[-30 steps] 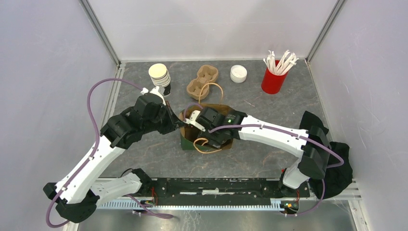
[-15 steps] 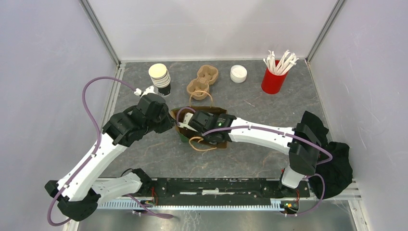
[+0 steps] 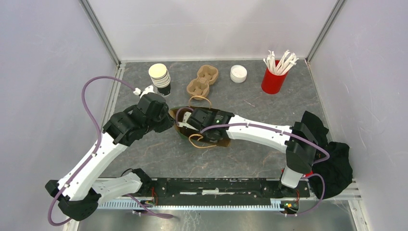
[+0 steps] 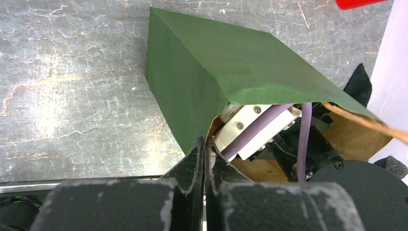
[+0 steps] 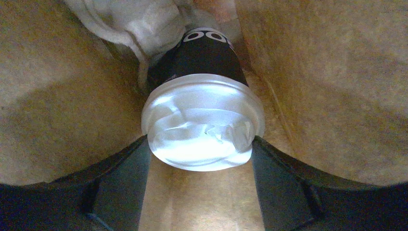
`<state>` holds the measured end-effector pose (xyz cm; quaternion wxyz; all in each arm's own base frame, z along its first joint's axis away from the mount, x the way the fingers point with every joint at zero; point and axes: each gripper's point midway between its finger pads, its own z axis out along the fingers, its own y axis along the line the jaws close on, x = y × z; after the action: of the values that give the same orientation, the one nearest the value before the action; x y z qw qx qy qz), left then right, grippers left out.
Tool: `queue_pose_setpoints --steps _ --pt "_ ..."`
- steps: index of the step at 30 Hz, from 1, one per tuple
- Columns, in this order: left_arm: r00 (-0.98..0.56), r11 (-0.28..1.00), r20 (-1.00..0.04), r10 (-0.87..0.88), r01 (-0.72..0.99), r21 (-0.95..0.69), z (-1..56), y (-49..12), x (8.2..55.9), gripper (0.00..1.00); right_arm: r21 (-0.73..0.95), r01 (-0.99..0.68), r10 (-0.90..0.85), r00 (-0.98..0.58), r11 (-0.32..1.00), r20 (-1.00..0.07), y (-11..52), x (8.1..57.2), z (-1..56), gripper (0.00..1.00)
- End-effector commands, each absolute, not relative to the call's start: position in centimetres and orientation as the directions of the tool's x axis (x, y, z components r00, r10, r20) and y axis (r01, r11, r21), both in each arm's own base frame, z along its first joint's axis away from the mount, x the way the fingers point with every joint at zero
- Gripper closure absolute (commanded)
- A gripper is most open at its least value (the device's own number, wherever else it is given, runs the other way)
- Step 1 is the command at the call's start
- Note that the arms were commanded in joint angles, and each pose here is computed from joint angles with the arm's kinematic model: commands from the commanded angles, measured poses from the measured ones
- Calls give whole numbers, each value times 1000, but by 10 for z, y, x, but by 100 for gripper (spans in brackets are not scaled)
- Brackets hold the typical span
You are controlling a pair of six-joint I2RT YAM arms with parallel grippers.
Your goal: Pack the takeout coffee
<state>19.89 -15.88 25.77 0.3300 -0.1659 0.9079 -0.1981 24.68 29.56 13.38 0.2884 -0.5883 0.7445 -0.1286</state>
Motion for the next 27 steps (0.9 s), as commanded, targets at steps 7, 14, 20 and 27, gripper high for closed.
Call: queue_pose_setpoints --steps 7,14,20,27 --pt "-687 808 -546 -480 -102 -581 294 -179 211 98 -436 -840 -915 -162 324 -370 316 233 177 6" --pt "-700 811 -543 -464 -89 -578 292 -183 212 98 -385 -854 -891 -177 351 -418 322 225 187 2" --pt "-701 813 -548 -457 -78 -578 295 -184 212 98 -326 -874 -872 -190 360 -452 329 216 197 2" --pt "-698 804 -555 -453 -49 -593 302 -188 212 98 -306 -862 -849 -228 404 -477 328 214 218 2"
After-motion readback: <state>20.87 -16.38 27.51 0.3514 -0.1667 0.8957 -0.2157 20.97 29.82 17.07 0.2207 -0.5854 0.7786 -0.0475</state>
